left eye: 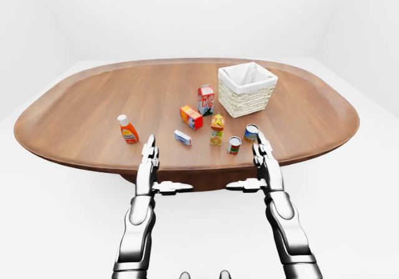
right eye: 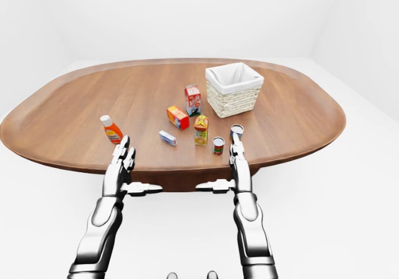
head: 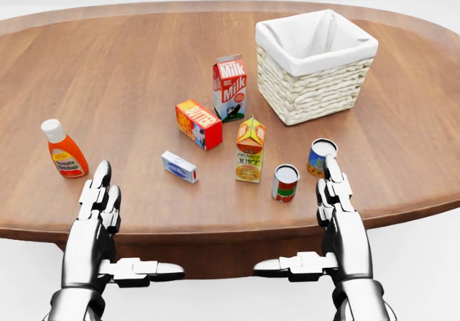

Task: Pick up the alphabet soup and the tomato sauce, and put them in the basket.

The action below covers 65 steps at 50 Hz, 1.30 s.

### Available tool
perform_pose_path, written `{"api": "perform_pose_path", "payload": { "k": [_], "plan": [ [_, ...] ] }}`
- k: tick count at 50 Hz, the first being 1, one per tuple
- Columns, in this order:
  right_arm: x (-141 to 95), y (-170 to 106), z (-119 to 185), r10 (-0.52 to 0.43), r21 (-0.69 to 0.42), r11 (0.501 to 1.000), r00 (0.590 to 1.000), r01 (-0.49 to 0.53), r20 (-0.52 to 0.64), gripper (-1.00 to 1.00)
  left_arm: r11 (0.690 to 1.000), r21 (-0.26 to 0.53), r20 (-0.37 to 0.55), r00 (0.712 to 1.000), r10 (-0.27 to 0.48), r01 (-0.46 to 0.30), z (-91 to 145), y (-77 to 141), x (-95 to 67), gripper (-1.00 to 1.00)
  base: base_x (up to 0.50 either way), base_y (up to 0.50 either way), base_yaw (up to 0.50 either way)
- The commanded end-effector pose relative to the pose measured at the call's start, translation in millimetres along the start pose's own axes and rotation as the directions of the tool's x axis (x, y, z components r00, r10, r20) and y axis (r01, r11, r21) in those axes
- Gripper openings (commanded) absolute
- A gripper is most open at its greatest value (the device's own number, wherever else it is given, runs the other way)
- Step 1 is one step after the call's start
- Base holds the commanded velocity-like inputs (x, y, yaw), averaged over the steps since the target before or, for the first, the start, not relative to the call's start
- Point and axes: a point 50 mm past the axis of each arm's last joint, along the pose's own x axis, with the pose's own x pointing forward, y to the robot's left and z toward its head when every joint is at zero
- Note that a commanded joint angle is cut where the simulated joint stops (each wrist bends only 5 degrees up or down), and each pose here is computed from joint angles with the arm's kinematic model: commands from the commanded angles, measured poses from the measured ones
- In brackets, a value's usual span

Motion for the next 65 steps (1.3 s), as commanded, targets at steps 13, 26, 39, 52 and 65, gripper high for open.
{"api": "perform_pose_path", "payload": {
  "k": [13, 26, 39, 52, 65],
  "plan": [
    [-4.2, -5.5, 11.2, -0.003, -0.039, 0.999, 0.997, 0.006, 0.082, 1.0, 1.0, -0.003, 0.054, 0.999, 0.006, -0.006, 7.9, 7.7, -3.1, 1.0, 0.0, 0.0, 0.0],
    [-20.4, -0.3, 36.7, 0.019, -0.103, 0.995, 0.979, 0.002, 0.203, 1.0, 1.0, -0.03, 0.205, 0.979, 0.01, -0.004, 34.9, 9.3, -20.1, 1.0, 0.0, 0.0, 0.0],
    [-21.0, -0.1, 40.3, 0.02, -0.122, 0.992, 0.976, 0.007, 0.218, 1.0, 0.999, -0.032, 0.232, 0.973, -0.001, 0.008, 41.4, 8.7, -25.0, 1.0, 0.0, 0.0, 0.0],
    [-20.4, -0.4, 38.1, 0.021, -0.124, 0.992, 0.978, 0.005, 0.209, 1.0, 0.998, -0.049, 0.243, 0.97, -0.015, 0.028, 43.6, 7.8, -26.8, 1.0, 0.0, 0.0, 0.0],
    [-21.0, -0.4, 37.1, 0.024, -0.123, 0.992, 0.979, 0.001, 0.204, 1.0, 0.998, -0.051, 0.24, 0.971, -0.015, 0.028, 42.7, 7.7, -26.1, 1.0, 0.0, 0.0, 0.0]
  ]
}}
